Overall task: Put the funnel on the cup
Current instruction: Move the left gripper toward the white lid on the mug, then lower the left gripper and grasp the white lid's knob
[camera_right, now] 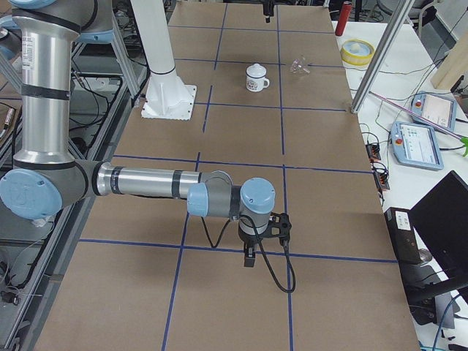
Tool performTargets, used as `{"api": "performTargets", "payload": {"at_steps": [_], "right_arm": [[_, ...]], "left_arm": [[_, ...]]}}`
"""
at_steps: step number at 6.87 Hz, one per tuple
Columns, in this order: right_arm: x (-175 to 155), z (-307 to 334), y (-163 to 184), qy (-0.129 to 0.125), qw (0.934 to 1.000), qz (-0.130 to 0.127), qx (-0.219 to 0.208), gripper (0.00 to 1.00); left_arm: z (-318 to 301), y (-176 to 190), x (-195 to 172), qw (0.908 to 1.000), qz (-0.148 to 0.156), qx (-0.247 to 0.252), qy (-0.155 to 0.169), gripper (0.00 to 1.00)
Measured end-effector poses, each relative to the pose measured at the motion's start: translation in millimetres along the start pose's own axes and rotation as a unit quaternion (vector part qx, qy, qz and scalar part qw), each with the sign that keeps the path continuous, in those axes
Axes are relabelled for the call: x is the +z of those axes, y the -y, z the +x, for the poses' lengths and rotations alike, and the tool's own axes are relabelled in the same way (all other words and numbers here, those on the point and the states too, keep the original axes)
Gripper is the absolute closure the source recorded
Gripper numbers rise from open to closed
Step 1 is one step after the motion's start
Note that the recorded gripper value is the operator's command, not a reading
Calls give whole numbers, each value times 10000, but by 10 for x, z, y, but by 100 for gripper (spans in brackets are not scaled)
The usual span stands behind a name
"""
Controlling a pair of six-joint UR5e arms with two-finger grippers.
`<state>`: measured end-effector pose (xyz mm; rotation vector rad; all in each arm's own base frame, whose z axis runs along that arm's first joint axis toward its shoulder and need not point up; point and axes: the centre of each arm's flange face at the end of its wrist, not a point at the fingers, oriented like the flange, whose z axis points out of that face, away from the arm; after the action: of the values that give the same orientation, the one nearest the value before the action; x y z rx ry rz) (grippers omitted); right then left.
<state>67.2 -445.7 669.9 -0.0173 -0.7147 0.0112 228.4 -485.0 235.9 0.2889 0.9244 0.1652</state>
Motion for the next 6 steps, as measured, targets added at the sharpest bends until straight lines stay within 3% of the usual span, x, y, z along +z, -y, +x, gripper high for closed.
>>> {"api": "performTargets", "payload": {"at_steps": [2, 6], "right_arm": [[1, 1, 2, 0, 10000, -1, 0, 0], [2, 1, -2, 0, 10000, -2, 1, 0]], "left_arm": [[541, -31, 278, 9995, -271, 127, -79, 0], [1473, -286, 1043, 9976, -404, -507, 247, 0]]}}
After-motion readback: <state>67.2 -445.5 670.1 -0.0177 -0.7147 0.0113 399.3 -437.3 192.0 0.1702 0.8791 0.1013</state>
